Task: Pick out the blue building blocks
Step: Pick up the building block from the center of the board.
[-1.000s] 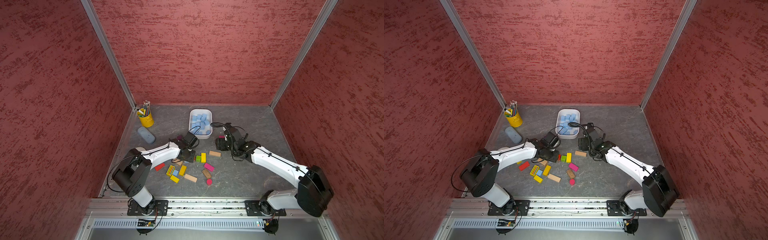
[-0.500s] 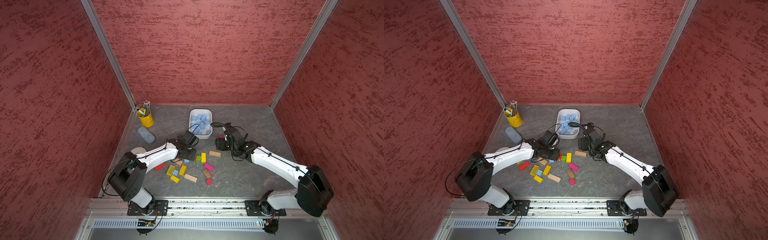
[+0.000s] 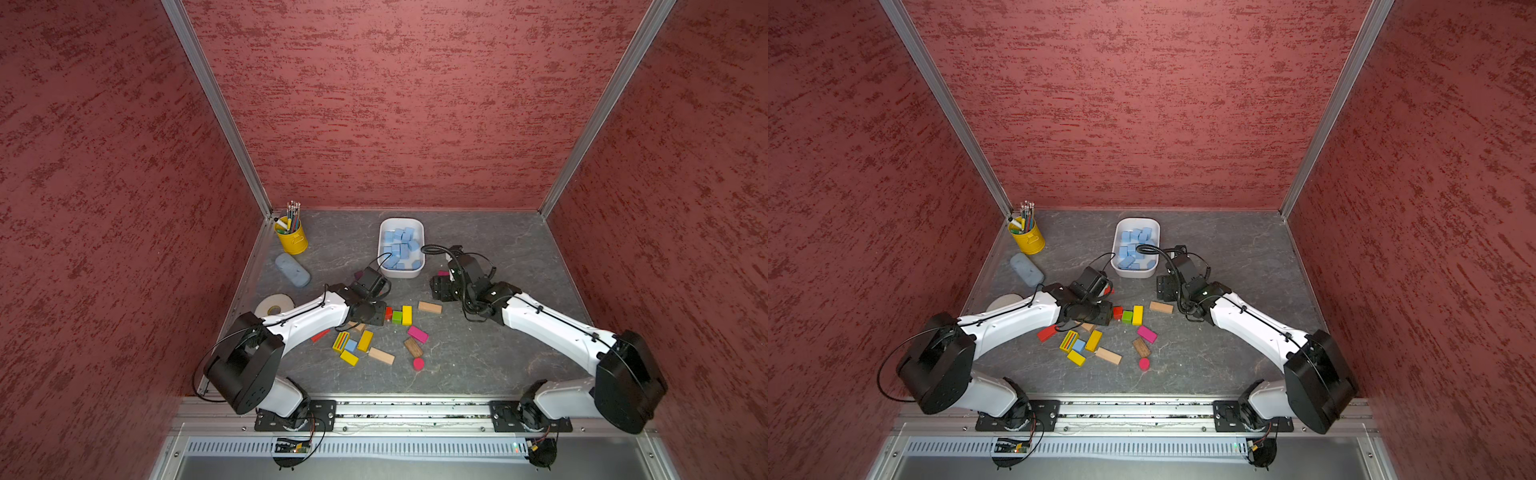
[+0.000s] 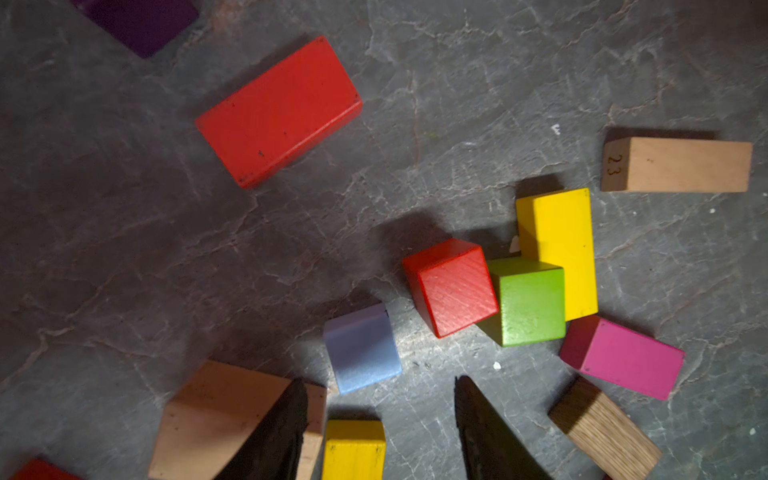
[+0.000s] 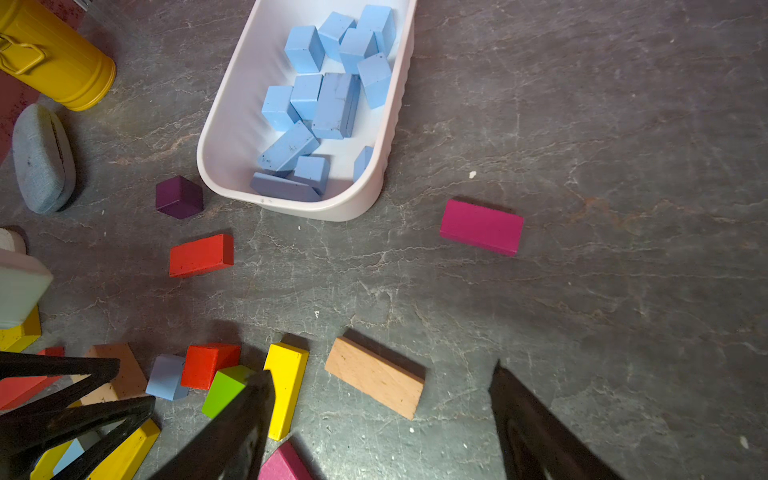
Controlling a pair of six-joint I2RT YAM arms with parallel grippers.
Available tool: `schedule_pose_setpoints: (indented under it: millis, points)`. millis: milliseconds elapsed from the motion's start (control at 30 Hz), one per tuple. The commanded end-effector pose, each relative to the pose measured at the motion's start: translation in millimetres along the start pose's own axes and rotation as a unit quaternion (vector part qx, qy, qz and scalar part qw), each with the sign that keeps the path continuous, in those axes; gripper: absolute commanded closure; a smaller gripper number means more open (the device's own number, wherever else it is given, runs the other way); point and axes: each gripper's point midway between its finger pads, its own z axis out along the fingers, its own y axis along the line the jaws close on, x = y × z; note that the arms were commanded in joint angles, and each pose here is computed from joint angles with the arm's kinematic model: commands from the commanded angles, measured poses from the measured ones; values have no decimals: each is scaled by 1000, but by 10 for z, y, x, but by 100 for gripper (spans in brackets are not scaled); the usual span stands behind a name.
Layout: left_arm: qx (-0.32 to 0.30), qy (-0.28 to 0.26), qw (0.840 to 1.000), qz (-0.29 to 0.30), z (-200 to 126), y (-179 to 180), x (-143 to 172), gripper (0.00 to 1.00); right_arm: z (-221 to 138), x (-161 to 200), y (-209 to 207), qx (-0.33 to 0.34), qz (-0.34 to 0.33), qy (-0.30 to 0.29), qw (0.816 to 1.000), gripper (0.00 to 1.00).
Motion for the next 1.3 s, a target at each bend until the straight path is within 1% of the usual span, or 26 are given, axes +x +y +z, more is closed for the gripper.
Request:
schedule_pose_setpoints:
  millis: [0, 167, 300, 533, 767, 900, 1267]
  points:
    - [-15, 7, 1000, -11, 97, 61, 45, 43, -50, -53, 13, -9, 10, -14, 1000, 16]
    - [-21, 9, 1000, -13, 140, 81, 58, 46, -100, -80, 88, -32, 6, -19, 999, 9]
    - [-22, 11, 1000, -13, 172, 83, 65, 48, -123, -95, 111, -40, 6, -23, 999, 7]
    - [-24, 16, 1000, -10, 228, 70, 88, 53, -125, -96, 111, -40, 5, -23, 999, 5]
    - [-26, 21, 999, -8, 275, 51, 108, 58, -189, -131, 173, -60, 4, -33, 998, 2]
    - [-26, 21, 999, -7, 292, 46, 108, 64, -221, -154, 179, -63, 4, -39, 997, 2]
    - [-26, 14, 1000, -4, 290, 25, 79, 76, -227, -147, 176, -63, 3, -39, 997, 2]
